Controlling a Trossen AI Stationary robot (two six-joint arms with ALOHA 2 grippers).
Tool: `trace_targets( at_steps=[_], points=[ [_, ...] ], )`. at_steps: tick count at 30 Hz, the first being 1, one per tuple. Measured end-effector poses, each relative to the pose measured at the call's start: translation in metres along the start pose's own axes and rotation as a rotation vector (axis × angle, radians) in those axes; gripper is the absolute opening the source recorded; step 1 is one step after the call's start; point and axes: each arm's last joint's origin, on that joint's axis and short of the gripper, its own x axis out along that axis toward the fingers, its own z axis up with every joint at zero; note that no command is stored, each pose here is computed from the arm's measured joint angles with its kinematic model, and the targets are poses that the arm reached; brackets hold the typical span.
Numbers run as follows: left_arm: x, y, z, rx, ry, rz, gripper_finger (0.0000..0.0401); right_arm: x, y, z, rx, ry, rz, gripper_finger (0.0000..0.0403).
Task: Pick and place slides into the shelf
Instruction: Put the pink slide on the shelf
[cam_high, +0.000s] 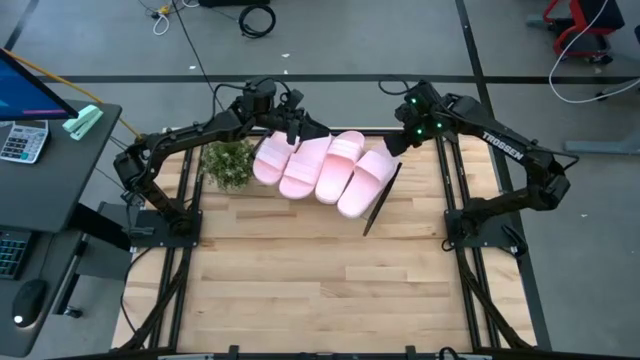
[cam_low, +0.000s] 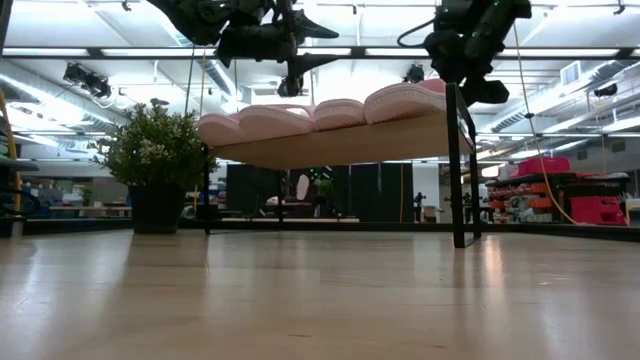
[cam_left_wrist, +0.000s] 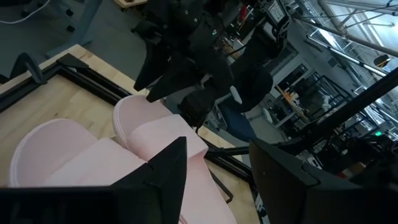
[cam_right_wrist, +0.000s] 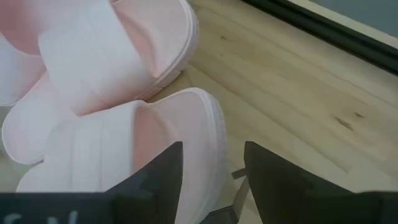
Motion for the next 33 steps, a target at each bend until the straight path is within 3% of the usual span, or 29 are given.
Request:
trace_targets(
  at_steps=[11,20,26,33],
  points=[
    [0.000,0.000,0.000,0.001,0.000,0.000,0.0180,0.014,-0.004,0.005,0.027,0.061,0.034,0.0137],
    [0.000,0.000,0.000,-0.002,0.000,0.000,0.0177,0.029,-0.006,0.011,-0.026,0.087,0.028,0.0020],
    [0.000,0.000,0.000,-0.001,0.000,-0.001,0.0180,0.030,-0.004,0.016,-0.067,0.034,0.043,0.0040],
    [0.000,0.000,0.000,0.000,0.000,-0.001,0.0177,0.030,-0.004,0.016,-0.076,0.035,0.042,0.0026]
  ],
)
